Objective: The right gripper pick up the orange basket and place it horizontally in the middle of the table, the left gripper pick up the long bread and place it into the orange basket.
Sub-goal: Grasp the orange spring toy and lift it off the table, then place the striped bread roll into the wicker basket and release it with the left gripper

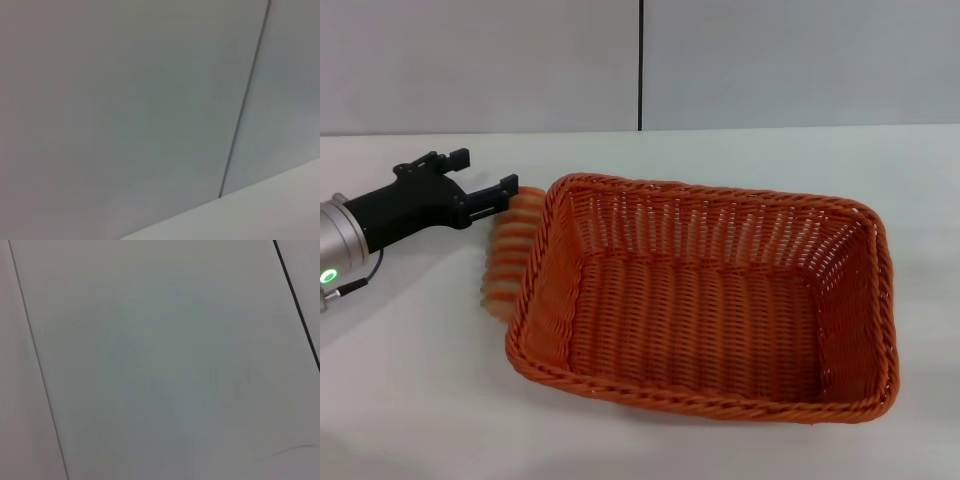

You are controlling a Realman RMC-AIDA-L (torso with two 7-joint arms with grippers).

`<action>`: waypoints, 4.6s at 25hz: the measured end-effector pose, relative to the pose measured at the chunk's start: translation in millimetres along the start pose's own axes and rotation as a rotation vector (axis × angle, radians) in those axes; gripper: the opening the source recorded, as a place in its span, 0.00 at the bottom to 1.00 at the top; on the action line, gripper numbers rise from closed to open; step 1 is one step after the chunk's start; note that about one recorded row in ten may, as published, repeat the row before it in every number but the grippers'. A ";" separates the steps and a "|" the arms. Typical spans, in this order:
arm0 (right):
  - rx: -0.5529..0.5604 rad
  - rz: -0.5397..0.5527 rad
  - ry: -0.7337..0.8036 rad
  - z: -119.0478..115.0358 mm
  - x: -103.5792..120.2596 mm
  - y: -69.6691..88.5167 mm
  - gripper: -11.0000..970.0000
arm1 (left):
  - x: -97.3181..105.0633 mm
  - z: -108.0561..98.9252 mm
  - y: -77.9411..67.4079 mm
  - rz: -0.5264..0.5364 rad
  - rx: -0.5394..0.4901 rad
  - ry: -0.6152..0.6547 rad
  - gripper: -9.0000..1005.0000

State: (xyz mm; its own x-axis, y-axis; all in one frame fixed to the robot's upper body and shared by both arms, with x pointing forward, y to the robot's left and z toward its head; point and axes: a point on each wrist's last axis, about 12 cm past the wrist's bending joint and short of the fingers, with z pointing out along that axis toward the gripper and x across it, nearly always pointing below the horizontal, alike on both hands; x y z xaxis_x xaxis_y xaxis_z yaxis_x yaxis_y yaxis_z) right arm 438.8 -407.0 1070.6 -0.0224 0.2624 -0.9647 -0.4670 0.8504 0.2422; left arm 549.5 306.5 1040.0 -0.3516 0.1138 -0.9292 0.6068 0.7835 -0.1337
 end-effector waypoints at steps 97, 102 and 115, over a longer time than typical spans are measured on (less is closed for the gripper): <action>0.016 0.017 0.017 6.4 7.8 0.2 0.50 | 0.7 -28.6 27.8 -0.204 -0.154 -0.061 0.28; 0.014 0.022 0.013 8.3 8.2 0.7 0.50 | -8.0 -36.4 33.0 -0.222 -0.169 -0.140 0.24; 0.005 0.029 0.004 14.3 8.4 1.4 0.50 | -37.6 -62.8 20.4 -0.287 0.010 -0.438 0.16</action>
State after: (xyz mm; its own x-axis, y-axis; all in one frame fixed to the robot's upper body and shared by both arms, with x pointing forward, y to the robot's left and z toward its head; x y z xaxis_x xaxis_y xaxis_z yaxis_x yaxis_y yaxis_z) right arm 450.6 -397.1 1064.3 -0.0392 0.2852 -0.9577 -0.4616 0.8449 0.2705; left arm 530.4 356.5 1093.8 -0.1751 -0.3723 -0.9114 0.5372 0.7397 -0.4054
